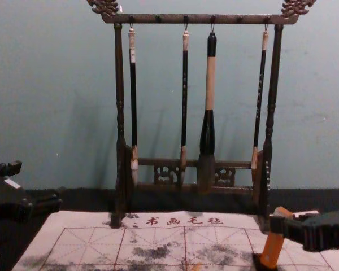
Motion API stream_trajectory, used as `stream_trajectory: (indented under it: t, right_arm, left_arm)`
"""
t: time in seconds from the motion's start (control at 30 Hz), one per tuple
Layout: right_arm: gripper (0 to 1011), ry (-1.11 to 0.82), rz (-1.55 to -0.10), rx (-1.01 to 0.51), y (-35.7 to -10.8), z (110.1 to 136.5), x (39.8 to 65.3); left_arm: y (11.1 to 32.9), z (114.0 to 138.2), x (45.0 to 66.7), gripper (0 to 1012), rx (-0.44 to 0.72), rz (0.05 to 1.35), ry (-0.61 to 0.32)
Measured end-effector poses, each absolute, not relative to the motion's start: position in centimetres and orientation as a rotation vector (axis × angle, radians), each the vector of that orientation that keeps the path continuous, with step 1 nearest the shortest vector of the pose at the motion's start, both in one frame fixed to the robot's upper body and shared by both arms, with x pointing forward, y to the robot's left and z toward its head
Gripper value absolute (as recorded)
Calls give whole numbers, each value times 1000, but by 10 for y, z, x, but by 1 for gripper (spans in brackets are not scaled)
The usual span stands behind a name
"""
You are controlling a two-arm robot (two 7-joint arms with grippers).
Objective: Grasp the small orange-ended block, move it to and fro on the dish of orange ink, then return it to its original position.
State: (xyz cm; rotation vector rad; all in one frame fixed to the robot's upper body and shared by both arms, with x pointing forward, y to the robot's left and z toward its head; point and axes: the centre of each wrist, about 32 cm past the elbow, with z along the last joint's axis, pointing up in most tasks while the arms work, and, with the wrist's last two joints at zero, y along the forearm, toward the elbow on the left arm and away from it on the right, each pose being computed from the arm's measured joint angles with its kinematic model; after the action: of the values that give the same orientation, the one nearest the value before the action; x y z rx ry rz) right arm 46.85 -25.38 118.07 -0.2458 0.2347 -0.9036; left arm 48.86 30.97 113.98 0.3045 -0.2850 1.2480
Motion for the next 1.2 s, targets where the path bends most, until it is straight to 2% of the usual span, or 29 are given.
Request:
stream_trajectory:
  t: [1.2]
  right_arm:
    - [127,249,-917,-260,-250,1174,469]
  left_arm:
    - [310,1140,489,1001,304,1248,-285]
